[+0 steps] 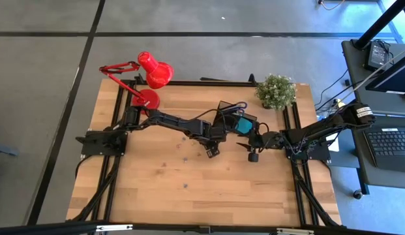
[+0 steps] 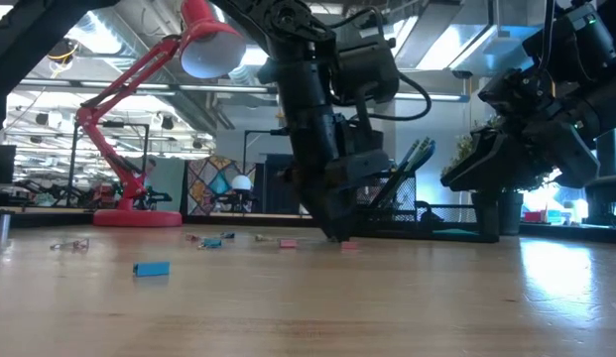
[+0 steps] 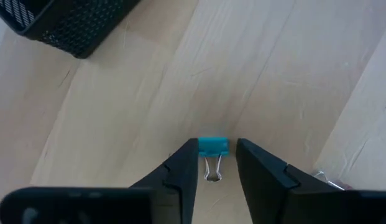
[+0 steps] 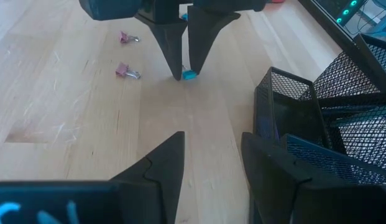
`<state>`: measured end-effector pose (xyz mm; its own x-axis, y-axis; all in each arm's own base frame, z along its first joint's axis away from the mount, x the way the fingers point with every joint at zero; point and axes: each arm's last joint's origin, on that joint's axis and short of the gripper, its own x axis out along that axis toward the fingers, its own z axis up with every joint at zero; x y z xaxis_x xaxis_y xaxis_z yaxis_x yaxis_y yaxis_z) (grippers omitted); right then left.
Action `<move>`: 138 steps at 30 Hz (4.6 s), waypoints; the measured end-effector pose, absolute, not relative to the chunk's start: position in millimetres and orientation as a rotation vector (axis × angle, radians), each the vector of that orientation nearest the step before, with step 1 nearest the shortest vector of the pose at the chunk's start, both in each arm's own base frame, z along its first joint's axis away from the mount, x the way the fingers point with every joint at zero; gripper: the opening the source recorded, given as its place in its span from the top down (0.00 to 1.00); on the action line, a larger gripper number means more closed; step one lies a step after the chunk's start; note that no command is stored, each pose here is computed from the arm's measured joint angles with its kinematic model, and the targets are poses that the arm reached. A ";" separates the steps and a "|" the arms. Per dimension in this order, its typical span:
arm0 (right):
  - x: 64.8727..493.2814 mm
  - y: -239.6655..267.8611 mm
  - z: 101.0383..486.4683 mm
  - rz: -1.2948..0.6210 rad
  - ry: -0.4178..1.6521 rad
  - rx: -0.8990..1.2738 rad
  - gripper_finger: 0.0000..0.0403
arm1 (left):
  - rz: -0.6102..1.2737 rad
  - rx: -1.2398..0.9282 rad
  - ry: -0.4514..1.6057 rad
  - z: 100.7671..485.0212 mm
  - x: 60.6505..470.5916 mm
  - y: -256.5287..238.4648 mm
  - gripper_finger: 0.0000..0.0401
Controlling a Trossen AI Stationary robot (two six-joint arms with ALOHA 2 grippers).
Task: Pick and place office supplies into organizer
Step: Put the blue binder clip into the black desk organizer, then put the pink binder clip into the black desk organizer
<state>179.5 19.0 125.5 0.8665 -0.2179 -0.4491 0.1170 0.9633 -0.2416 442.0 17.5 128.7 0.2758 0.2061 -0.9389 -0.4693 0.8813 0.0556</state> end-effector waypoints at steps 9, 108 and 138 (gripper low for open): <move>179.5 18.9 125.5 -0.177 0.493 -0.211 0.60 | 0.453 -0.257 1.215 128.2 441.8 17.4 0.85; 129.0 17.5 161.3 -0.155 0.434 -0.090 0.60 | 0.459 0.016 0.935 179.6 479.8 83.4 0.70; 127.8 17.2 158.9 -0.158 0.460 -0.088 0.60 | -0.004 -0.318 0.988 208.9 475.3 -56.7 0.71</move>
<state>127.8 17.2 158.9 0.8840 -0.1713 -0.4350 0.1317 0.9840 -0.1199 475.3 -56.7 208.9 0.5543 -0.1465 -0.8193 -0.1403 0.9539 -0.2654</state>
